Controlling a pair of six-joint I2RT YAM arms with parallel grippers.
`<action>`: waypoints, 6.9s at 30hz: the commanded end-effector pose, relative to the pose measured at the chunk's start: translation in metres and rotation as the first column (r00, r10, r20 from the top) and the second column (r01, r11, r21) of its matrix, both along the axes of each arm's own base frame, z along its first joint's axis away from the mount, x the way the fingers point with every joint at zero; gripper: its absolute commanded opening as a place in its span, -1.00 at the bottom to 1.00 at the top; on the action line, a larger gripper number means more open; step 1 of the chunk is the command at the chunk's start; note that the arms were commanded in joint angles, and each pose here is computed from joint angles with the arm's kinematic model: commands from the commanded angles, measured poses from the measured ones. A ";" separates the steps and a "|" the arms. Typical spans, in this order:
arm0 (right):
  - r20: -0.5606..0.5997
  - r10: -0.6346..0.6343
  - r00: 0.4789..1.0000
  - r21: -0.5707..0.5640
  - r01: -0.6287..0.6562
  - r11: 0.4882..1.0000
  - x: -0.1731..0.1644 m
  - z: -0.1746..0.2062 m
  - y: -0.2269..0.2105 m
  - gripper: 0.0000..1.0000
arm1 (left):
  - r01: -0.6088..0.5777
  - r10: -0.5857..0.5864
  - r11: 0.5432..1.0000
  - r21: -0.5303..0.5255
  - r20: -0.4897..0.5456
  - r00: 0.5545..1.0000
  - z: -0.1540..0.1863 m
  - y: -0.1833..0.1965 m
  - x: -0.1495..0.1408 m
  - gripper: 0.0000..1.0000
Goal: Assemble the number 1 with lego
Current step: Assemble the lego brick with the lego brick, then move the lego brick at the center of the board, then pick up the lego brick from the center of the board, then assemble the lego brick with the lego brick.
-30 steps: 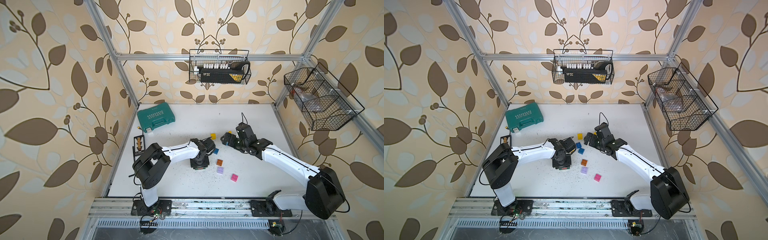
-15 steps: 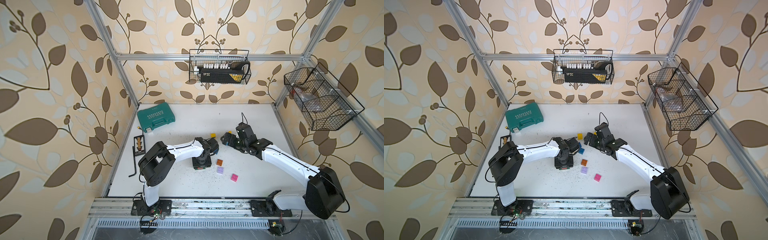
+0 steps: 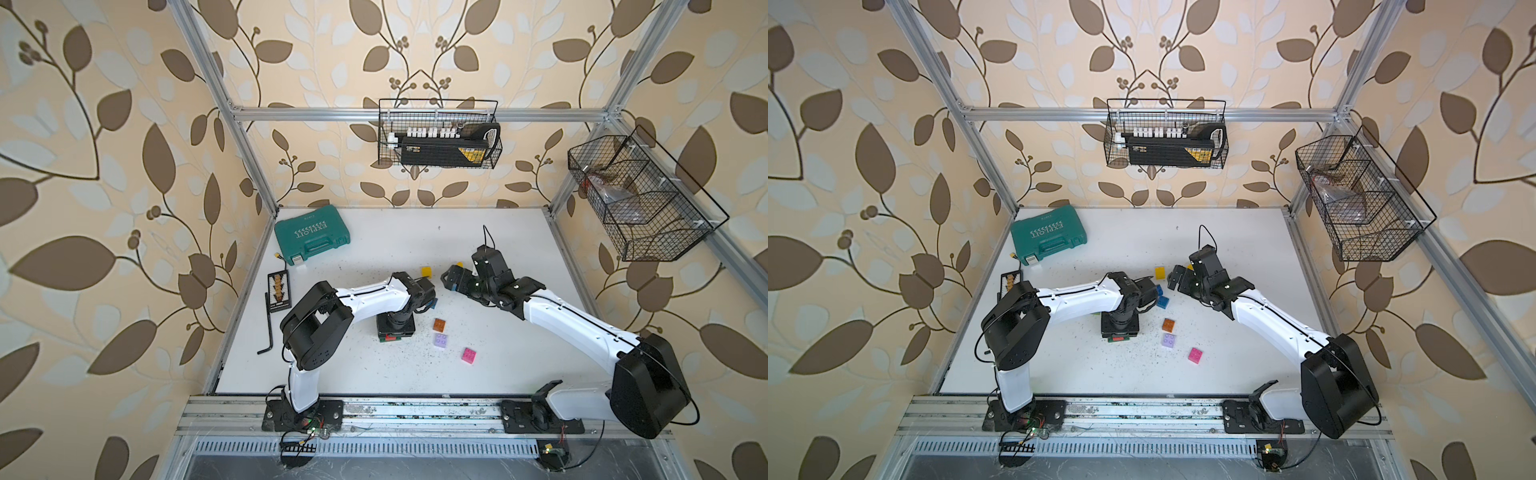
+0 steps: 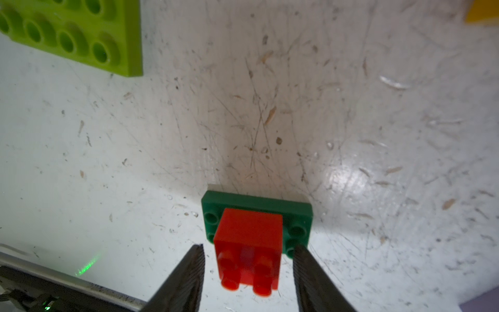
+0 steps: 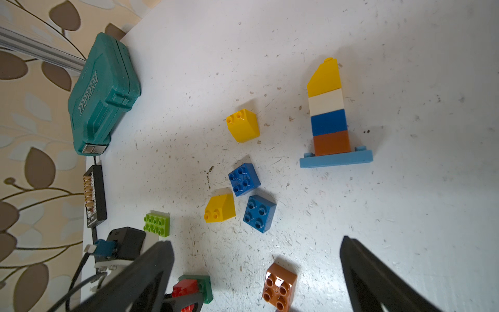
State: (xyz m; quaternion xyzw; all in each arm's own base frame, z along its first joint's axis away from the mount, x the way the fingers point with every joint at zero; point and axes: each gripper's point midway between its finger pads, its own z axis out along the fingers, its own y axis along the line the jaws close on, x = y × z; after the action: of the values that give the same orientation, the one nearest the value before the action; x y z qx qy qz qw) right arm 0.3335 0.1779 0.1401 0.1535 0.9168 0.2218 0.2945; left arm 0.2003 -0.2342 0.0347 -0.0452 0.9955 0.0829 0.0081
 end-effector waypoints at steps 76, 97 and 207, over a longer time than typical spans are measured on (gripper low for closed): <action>-0.022 -0.024 0.999 -0.005 0.024 1.000 0.003 -0.004 -0.002 0.99 | 0.334 -0.282 0.879 -0.340 0.192 0.940 0.065 -0.064 0.048 0.09; -0.239 -0.070 0.968 -0.161 0.031 0.986 -0.062 -0.037 -0.002 0.56 | 0.078 0.142 0.870 -0.486 0.399 0.906 0.127 0.058 -0.021 0.98; -0.396 0.022 0.918 -0.325 -0.162 0.932 -0.071 -0.060 0.163 -0.40 | 0.085 0.338 0.763 -0.641 0.508 0.792 0.120 0.090 -0.027 0.98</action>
State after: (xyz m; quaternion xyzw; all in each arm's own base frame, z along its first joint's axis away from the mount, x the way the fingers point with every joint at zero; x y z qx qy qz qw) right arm 0.2689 0.3412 0.0826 0.0972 0.9847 0.0472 0.1365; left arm 0.1696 -0.1546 0.1567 -0.1237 0.9050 -0.2896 0.2858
